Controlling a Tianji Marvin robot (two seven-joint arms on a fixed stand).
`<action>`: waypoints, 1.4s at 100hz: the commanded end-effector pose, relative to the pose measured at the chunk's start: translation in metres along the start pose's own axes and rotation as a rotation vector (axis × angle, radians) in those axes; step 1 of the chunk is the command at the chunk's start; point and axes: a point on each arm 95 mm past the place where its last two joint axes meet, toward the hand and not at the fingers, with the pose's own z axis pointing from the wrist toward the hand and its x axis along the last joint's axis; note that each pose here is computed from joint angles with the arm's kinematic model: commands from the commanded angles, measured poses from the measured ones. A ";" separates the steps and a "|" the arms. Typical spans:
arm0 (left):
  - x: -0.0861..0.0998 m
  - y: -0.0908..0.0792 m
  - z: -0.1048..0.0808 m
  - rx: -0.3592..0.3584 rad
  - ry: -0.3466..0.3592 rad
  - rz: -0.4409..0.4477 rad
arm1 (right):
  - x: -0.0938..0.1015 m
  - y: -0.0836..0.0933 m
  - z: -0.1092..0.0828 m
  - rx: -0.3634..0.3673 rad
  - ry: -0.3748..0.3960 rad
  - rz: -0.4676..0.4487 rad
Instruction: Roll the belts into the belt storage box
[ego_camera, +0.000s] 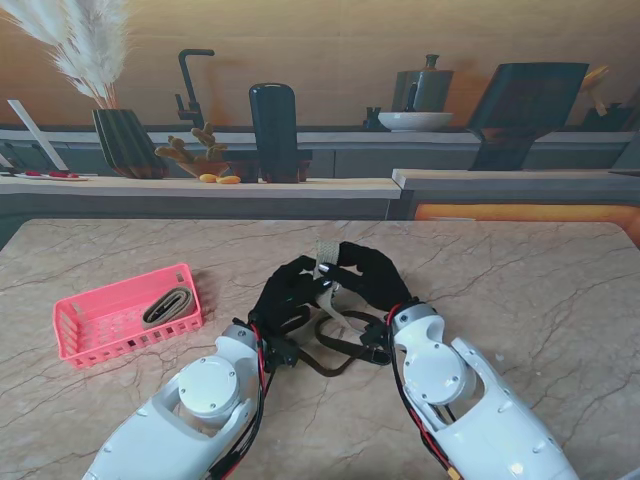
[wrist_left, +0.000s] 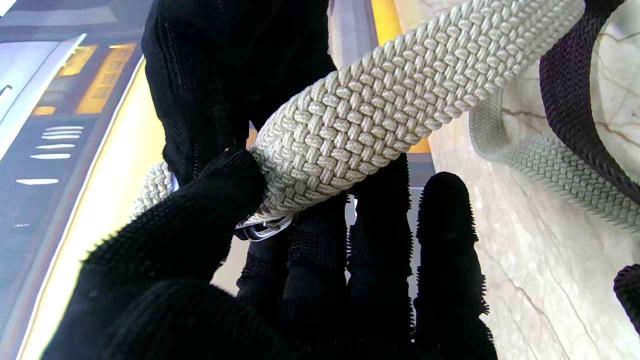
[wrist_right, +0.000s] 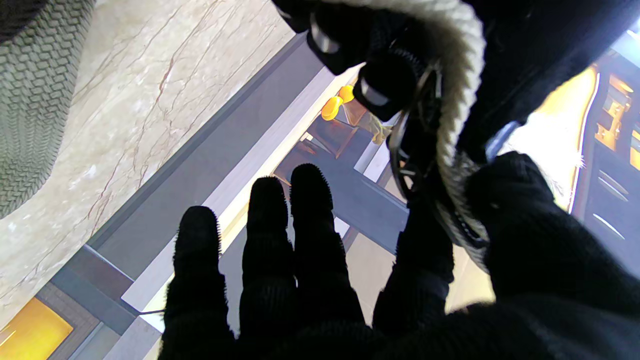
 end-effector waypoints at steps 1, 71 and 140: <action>0.009 -0.001 0.004 0.011 0.019 -0.038 | -0.009 -0.003 0.000 0.008 -0.033 -0.009; 0.006 0.000 0.002 0.043 -0.007 -0.053 | -0.019 0.016 -0.006 0.075 -0.051 -0.068; 0.007 0.000 -0.004 -0.022 -0.178 -0.331 | -0.021 0.050 -0.017 -0.152 0.445 -0.629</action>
